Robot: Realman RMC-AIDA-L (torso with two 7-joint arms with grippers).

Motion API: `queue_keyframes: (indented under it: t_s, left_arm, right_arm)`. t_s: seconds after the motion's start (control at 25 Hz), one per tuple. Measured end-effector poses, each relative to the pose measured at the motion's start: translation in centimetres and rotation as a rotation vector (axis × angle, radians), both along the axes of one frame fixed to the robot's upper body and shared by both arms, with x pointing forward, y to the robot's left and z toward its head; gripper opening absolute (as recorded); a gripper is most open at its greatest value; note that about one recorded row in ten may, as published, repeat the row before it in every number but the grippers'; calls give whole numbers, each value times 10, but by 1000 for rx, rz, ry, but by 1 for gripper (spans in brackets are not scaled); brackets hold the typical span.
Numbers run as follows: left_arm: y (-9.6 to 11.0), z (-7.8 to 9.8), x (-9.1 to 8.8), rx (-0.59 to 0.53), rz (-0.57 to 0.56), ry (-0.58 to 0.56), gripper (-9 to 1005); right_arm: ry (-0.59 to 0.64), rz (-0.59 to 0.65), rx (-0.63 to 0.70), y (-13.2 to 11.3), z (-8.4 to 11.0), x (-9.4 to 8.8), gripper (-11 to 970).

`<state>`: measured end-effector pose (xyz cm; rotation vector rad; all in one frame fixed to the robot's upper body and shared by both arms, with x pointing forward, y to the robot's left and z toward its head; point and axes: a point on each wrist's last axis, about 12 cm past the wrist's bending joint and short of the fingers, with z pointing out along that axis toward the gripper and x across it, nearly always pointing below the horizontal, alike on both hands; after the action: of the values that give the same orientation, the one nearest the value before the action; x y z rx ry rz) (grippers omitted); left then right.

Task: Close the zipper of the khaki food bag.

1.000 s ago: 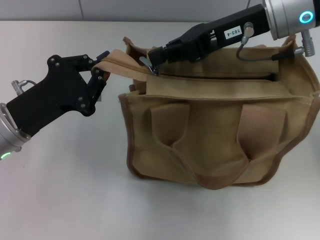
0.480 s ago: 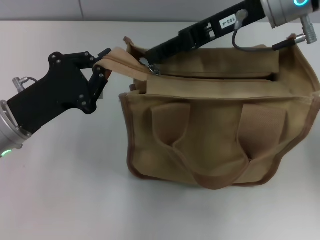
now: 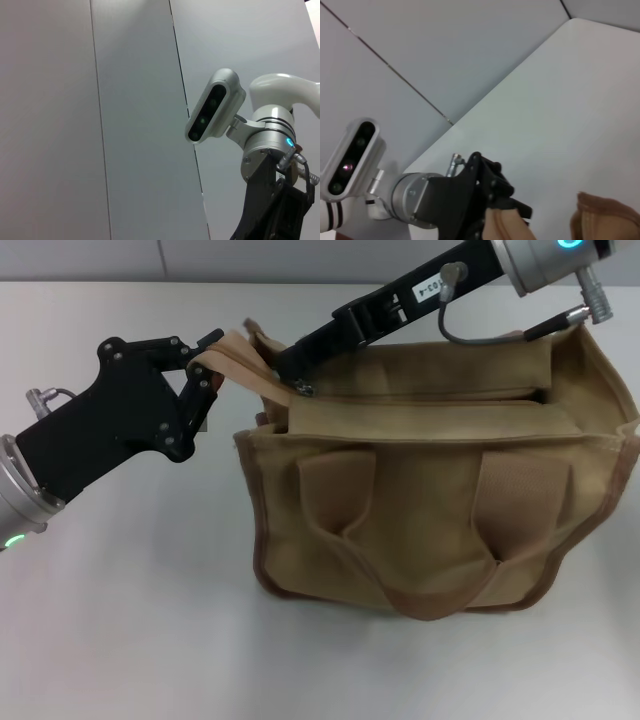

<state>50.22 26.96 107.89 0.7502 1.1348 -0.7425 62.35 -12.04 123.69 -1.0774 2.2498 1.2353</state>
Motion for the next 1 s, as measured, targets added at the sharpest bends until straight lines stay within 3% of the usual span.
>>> queue_keyframes:
  t_s: [1.0]
  left_arm:
    - [1, -2, 0, -8, 18, 8, 53]
  right_arm:
    - [-28, 9, -55, -2, -1, -1, 225]
